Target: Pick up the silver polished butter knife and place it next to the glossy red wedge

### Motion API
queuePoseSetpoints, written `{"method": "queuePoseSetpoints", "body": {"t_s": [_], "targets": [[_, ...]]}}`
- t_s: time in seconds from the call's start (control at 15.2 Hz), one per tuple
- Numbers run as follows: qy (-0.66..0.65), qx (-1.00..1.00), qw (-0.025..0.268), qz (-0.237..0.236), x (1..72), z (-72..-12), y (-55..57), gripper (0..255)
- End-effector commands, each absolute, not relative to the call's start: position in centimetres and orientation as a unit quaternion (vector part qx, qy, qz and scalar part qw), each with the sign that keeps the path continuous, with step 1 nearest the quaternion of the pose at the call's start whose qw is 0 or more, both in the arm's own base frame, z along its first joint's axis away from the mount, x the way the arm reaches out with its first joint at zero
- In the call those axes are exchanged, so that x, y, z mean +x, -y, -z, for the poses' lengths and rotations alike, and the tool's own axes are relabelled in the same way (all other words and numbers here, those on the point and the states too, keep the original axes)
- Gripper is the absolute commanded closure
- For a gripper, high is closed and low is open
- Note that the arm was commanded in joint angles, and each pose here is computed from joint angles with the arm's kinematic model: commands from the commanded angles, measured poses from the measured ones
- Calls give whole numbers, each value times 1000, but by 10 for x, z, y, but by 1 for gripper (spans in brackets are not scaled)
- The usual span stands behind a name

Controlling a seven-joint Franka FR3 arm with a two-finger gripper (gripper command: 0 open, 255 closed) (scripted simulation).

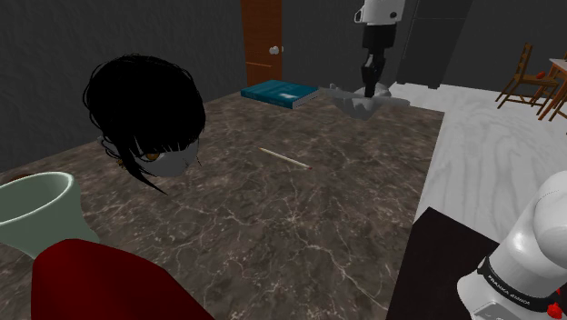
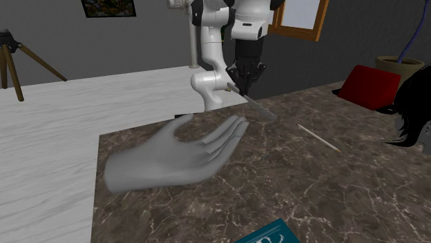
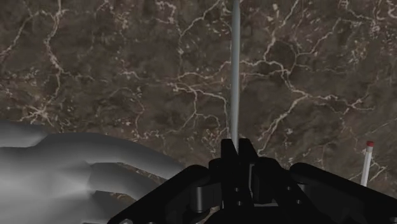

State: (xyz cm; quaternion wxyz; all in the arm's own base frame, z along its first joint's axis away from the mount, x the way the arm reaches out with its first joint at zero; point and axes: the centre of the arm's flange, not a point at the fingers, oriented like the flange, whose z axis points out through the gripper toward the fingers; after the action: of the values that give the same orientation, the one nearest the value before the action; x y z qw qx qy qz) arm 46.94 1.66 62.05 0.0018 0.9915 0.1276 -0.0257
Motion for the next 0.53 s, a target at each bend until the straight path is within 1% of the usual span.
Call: {"method": "queuePoseSetpoints", "body": {"t_s": [0.0, 0.46], "targets": [[-128, 991, 2, 26, 469, -632, -17, 255], [-128, 991, 2, 26, 469, -669, -17, 255]]}}
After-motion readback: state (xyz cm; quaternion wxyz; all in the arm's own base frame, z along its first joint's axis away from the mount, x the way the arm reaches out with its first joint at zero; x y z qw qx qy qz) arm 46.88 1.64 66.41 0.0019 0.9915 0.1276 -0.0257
